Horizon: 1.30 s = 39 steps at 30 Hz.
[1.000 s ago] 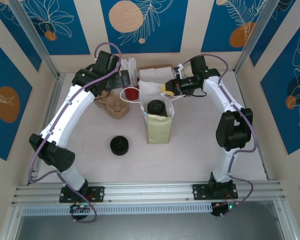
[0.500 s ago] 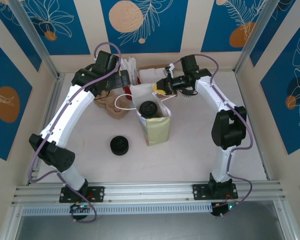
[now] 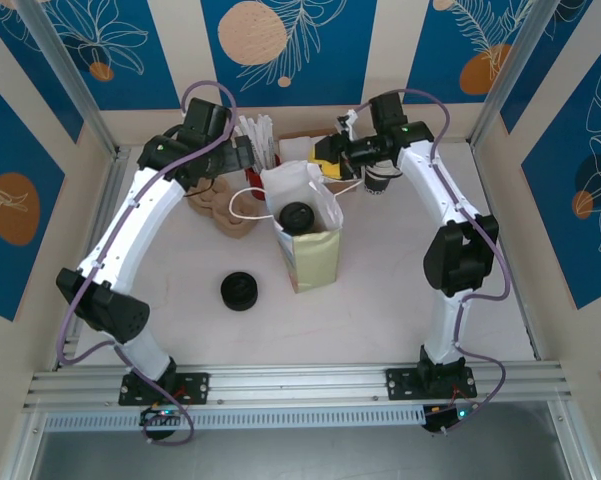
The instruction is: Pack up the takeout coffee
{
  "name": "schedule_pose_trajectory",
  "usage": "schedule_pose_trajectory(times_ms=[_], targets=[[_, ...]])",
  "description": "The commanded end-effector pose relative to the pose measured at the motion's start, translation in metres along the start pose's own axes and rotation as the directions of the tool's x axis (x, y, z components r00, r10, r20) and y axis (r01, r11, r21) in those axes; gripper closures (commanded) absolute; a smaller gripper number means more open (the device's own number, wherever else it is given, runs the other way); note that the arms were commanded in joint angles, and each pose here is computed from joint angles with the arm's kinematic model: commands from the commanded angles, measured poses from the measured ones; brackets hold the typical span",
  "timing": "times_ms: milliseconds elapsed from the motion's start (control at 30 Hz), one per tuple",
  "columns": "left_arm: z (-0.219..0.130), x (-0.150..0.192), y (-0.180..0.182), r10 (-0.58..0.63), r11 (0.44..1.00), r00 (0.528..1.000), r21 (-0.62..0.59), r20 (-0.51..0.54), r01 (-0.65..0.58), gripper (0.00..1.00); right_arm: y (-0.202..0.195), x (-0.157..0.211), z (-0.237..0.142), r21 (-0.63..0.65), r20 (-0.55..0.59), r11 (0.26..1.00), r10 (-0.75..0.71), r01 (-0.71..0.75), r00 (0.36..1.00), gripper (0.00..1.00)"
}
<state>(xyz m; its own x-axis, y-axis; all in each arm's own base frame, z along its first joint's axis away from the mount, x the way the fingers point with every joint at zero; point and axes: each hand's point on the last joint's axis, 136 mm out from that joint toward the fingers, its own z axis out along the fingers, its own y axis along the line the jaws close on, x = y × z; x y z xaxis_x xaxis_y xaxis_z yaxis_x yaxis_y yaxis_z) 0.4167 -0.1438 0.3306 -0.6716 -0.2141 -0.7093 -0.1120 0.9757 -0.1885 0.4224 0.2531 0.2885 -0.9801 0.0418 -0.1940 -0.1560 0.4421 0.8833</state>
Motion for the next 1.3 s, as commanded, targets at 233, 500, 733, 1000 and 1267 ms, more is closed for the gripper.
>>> schedule_pose_trajectory(times_ms=[233, 500, 733, 1000, 1267], targets=[[0.017, -0.047, -0.015, -0.046, 0.983, 0.998, 0.181, 0.051, 0.036, 0.02, 0.047, 0.012, -0.061, 0.047, 0.082, 0.991, -0.125, 0.122, 0.989, 0.33], [0.048, -0.069, -0.004, -0.060, 0.988, 0.992, 0.145, 0.107, 0.044, 0.05, 0.064, 0.001, -0.102, 0.088, 0.206, 0.970, -0.238, 0.224, 0.949, 0.35], [0.075, -0.087, -0.011, -0.115, 0.983, 0.979, 0.164, 0.167, 0.088, 0.10, 0.064, -0.057, -0.140, 0.093, 0.435, 0.984, -0.179, 0.153, 0.883, 0.36], [0.102, -0.080, 0.001, -0.129, 0.989, 0.977, 0.097, 0.168, 0.114, 0.14, 0.076, -0.052, -0.120, -0.026, 0.364, 0.991, -0.113, 0.131, 0.924, 0.42], [0.122, -0.048, 0.023, -0.164, 0.980, 0.979, 0.136, 0.121, 0.147, 0.17, 0.073, 0.006, -0.116, 0.029, 0.370, 0.990, -0.139, 0.138, 0.918, 0.42]])
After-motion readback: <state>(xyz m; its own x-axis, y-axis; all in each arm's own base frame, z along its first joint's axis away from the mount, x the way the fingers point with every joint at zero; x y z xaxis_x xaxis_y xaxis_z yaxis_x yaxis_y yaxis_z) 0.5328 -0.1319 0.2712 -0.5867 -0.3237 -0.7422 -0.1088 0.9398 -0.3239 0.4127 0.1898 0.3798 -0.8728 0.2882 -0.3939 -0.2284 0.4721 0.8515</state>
